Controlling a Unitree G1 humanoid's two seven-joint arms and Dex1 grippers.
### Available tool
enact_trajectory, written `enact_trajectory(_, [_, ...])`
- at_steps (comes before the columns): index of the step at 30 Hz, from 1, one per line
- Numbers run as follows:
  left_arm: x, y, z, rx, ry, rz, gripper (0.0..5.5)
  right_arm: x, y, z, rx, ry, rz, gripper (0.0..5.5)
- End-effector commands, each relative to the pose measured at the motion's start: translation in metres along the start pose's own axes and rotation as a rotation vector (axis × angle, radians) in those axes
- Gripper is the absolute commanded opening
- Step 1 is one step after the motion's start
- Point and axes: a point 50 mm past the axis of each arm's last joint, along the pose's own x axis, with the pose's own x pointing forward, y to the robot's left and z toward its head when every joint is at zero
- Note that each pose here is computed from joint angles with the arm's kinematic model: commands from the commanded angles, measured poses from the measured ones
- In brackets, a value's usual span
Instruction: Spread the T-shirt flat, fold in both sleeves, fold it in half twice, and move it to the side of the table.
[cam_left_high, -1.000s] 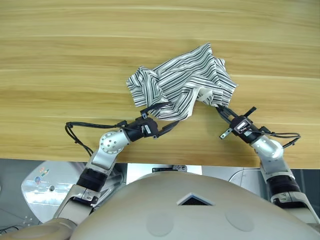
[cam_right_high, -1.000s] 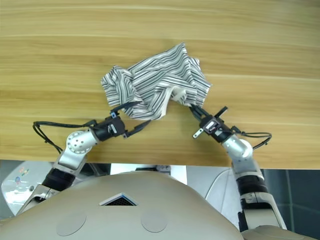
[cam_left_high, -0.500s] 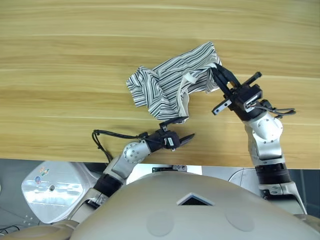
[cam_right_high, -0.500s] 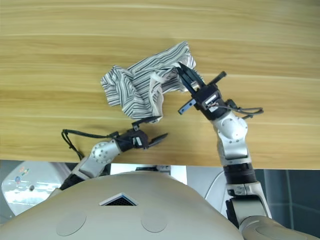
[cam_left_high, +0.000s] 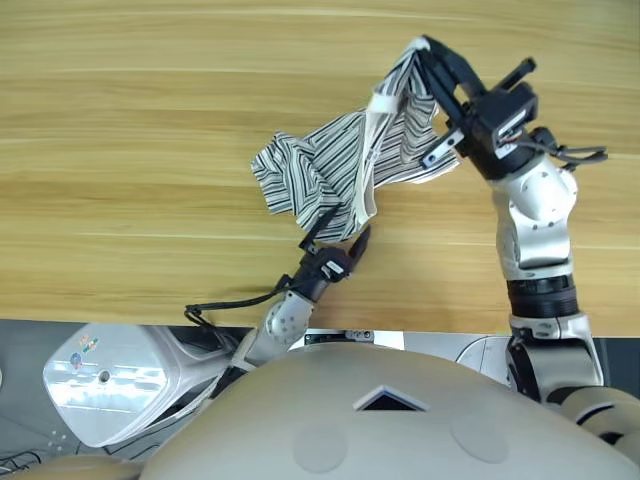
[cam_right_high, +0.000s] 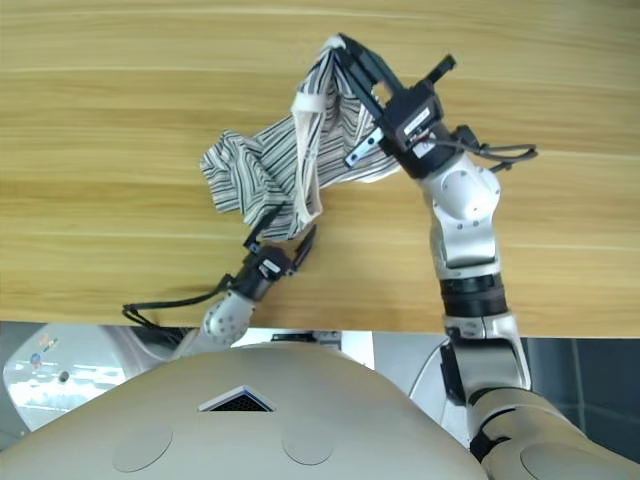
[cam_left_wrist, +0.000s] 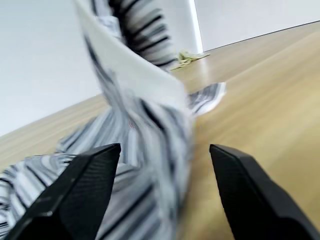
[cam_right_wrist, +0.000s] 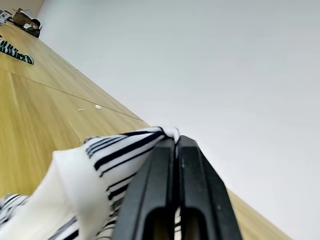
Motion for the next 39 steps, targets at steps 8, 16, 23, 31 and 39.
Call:
enact_trajectory(8, [0.013,0.014,-0.008,0.058,0.073,0.044,3.33,0.034,-0.010,0.010,-0.045,-0.034,0.001,0.03])
enact_trajectory(16, [0.034,0.024,-0.006,0.050,0.070,0.195,3.33,0.029,-0.005,0.005,-0.042,-0.015,0.005,0.03])
enact_trajectory(23, [0.030,0.009,-0.006,0.122,0.001,0.156,2.70,0.026,-0.002,-0.002,-0.047,0.010,0.012,0.00])
enact_trajectory(31, [0.033,0.008,-0.019,0.221,-0.016,0.185,2.70,0.026,-0.001,-0.005,-0.056,0.012,0.019,0.00])
enact_trajectory(39, [0.042,0.012,-0.019,0.168,0.027,0.199,1.64,0.022,-0.004,-0.003,-0.068,0.004,0.015,0.00])
